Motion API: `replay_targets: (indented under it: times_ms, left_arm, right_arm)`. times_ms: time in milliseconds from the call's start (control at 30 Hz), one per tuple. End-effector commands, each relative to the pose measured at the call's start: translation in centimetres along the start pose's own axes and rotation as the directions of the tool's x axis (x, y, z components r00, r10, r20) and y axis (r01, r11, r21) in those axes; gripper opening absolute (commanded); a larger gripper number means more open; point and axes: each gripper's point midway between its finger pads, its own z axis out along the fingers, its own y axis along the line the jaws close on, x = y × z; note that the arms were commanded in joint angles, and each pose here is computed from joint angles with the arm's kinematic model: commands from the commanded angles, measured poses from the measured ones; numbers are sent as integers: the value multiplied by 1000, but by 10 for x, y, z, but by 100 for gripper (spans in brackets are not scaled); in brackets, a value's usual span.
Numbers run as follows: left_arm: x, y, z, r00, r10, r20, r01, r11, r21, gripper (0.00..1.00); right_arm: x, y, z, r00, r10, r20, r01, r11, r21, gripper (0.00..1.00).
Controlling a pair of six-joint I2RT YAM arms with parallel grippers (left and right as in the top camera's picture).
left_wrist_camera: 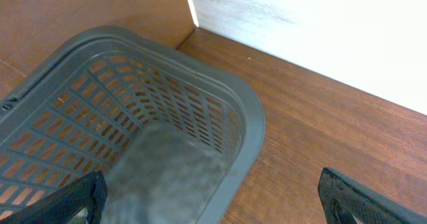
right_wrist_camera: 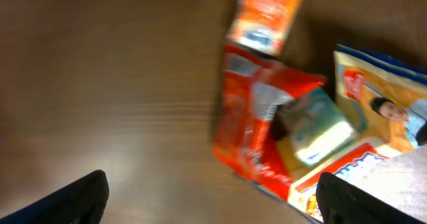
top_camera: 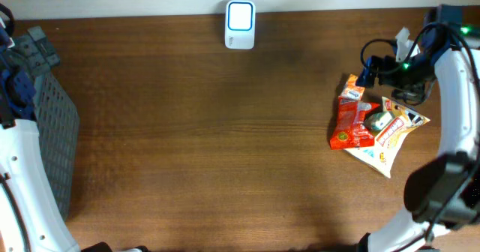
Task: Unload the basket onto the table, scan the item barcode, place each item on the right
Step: 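Carry the Kleenex pack right and release it onto the bag pile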
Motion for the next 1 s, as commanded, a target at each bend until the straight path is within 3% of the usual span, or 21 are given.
replay_targets:
  times_ms: [0,133,333,867,967]
  left_arm:
    - [-1,2,0,1000,7,2,-7,1000,-6,99]
    - [-1,2,0,1000,7,3,-7,1000,-5,99]
    - [-1,2,0,1000,7,3,-7,1000,-5,99]
    - [-1,2,0,1000,7,3,-7,1000,-5,99]
    - [-1,2,0,1000,7,3,-7,1000,-5,99]
  right_arm:
    - [12,65,-65,961,-222,167,234,971,-56,99]
    - [44,118,-105,891,-367,268,393,918,-48,99]
    - [76,158,-137,807,-469,358,519,853,-53,99]
    - [67,154,-122,825,-467,317,504,862,-42,99]
    - [54,152,-130,792,-476,383,509,861,19,99]
